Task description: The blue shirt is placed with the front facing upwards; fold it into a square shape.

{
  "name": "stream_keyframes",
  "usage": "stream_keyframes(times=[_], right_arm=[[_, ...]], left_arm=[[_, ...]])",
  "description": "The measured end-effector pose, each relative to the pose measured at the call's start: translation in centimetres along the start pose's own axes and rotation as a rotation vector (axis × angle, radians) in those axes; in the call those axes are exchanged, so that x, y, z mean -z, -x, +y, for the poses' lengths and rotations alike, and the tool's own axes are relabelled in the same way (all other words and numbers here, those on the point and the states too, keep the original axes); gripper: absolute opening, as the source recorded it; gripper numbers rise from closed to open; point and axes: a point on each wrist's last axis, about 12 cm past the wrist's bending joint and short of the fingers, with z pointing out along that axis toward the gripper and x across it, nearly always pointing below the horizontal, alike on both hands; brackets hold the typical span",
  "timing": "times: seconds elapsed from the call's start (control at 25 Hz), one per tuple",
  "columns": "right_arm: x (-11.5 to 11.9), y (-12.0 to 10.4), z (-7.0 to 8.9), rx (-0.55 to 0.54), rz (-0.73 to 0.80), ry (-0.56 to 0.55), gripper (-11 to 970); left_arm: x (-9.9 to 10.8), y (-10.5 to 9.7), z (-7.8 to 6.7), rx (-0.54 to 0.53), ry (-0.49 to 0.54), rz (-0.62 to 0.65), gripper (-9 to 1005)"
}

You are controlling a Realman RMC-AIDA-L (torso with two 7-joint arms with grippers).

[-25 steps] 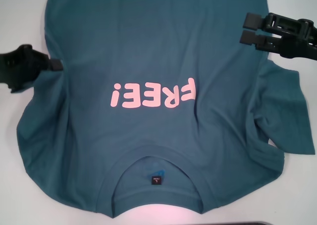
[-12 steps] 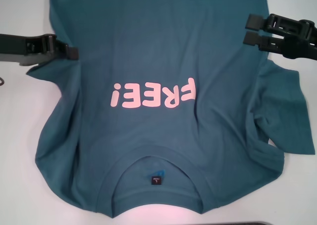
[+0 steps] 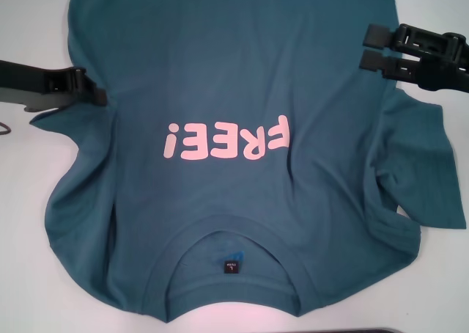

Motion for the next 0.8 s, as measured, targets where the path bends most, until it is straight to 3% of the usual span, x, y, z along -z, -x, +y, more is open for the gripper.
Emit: stream_keyframes(times=[0.12, 0.28, 0.44, 0.6, 0.8], right_arm=[[0.0, 0.0, 0.0, -0.001, 0.0, 0.001, 852], [-0.1, 0.0, 0.0, -0.001, 0.0, 0.002, 852], [-0.2, 0.0, 0.1, 0.0, 0.002, 0.005, 852], [-0.3, 0.1, 0.1, -0.006, 0.005, 0.008, 852], [-0.4, 0.1, 0.1, -0.007, 0.01, 0.008, 852]], left_arm=[[1.5, -0.1, 1.5, 0.034, 0.023, -0.028, 20], [4.4, -0.7, 5.0, 0.118, 0.081, -0.058, 20], [6.2, -1.1, 7.3, 0.176, 0.148, -0.093, 20], [7.0, -0.8, 8.3, 0.198, 0.24, -0.119, 21], [7.0, -0.1, 7.8, 0.197, 0.255, -0.124, 21]])
